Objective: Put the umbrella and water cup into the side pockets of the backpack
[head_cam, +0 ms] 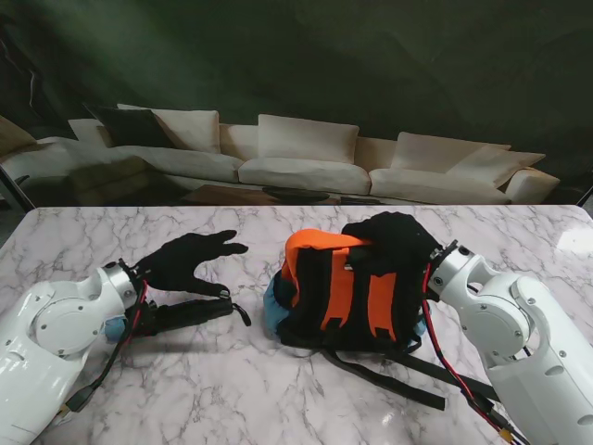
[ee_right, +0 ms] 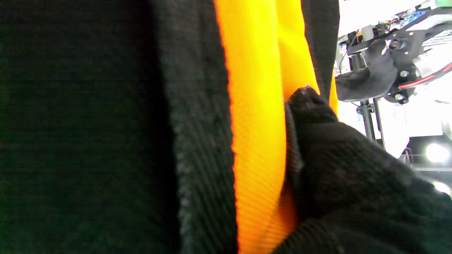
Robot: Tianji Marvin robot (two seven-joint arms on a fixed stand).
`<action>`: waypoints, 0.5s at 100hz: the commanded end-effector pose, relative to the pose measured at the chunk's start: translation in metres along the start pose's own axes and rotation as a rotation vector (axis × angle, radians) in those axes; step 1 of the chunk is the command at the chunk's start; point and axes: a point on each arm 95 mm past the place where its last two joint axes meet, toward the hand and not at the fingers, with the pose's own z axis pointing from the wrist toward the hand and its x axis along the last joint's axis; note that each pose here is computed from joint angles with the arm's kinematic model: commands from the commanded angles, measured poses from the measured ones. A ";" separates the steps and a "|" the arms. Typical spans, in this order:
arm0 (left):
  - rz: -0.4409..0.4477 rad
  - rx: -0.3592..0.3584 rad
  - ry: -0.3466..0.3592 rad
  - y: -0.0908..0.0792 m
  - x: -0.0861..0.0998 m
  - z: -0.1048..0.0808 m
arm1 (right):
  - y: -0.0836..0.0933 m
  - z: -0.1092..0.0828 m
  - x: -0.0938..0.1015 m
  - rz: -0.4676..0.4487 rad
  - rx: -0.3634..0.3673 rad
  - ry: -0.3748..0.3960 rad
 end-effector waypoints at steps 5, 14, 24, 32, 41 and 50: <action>0.008 -0.064 -0.052 0.008 -0.015 -0.014 | -0.008 -0.003 -0.006 0.001 0.031 -0.028; 0.032 -0.096 -0.093 0.010 -0.023 -0.024 | -0.008 -0.003 -0.006 -0.002 0.034 -0.032; 0.075 -0.111 -0.128 0.013 -0.033 -0.034 | -0.008 -0.004 -0.006 -0.005 0.038 -0.034; 0.084 -0.110 -0.156 0.016 -0.040 -0.043 | -0.009 -0.004 -0.007 -0.007 0.040 -0.037; 0.106 -0.122 -0.188 0.018 -0.047 -0.055 | -0.009 -0.004 -0.007 -0.009 0.043 -0.041; 0.128 -0.133 -0.219 0.019 -0.054 -0.067 | -0.009 -0.005 -0.008 -0.011 0.043 -0.044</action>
